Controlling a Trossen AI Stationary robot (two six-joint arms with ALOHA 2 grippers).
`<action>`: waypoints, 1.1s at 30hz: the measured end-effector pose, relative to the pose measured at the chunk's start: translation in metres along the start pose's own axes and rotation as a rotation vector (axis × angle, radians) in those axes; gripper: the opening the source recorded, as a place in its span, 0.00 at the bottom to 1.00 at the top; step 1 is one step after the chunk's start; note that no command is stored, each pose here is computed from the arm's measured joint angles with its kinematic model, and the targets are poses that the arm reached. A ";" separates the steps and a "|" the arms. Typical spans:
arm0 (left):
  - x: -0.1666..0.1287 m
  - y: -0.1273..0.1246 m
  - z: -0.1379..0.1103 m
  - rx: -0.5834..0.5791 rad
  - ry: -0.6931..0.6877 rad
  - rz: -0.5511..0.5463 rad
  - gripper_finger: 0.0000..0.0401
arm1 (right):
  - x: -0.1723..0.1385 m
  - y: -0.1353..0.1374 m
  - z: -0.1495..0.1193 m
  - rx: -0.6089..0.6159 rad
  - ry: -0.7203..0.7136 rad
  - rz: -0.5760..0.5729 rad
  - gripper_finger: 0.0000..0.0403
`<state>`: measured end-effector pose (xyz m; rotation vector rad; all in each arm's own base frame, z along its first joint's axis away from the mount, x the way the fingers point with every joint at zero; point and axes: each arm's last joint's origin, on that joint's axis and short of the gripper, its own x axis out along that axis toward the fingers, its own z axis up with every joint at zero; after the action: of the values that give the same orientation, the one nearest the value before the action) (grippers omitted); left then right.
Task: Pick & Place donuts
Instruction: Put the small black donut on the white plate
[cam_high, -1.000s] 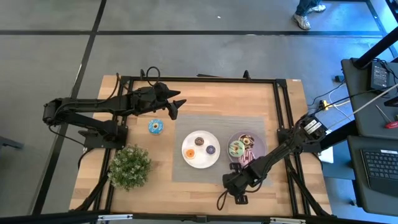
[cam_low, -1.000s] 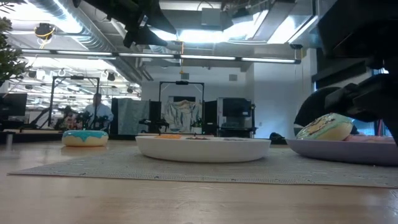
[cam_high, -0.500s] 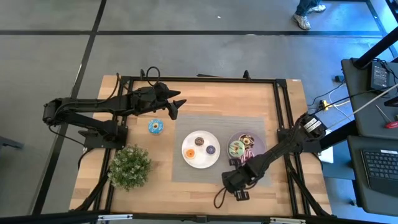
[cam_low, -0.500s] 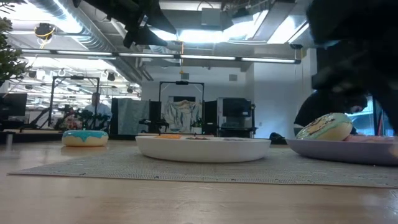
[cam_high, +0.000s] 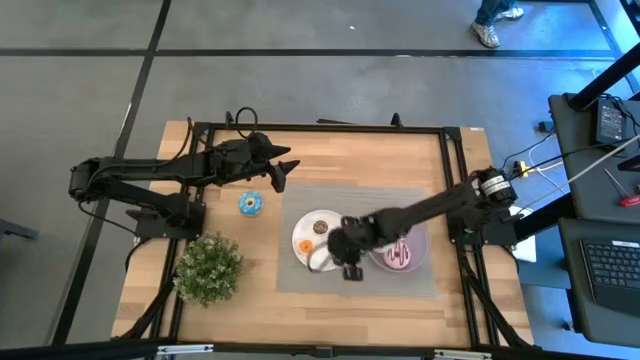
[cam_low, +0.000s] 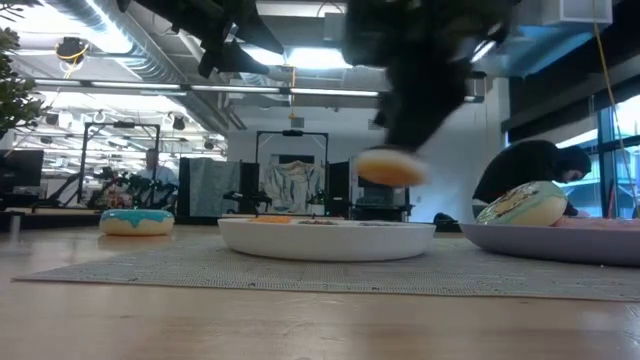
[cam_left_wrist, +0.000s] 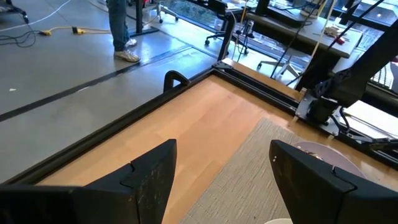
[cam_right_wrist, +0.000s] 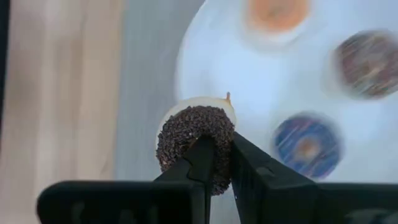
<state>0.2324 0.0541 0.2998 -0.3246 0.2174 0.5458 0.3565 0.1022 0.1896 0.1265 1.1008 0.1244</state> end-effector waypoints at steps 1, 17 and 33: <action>0.000 0.000 0.000 0.003 0.000 -0.001 0.63 | 0.001 -0.005 0.004 0.018 -0.023 -0.001 0.12; 0.000 0.001 -0.002 0.031 0.019 0.010 0.63 | 0.045 -0.021 0.007 0.046 -0.048 -0.026 0.12; 0.000 0.001 -0.002 0.030 0.019 0.010 0.63 | 0.047 -0.022 0.007 0.099 -0.046 -0.021 0.12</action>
<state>0.2317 0.0540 0.2978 -0.2997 0.2452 0.5494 0.3846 0.0878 0.1478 0.2054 1.0622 0.0480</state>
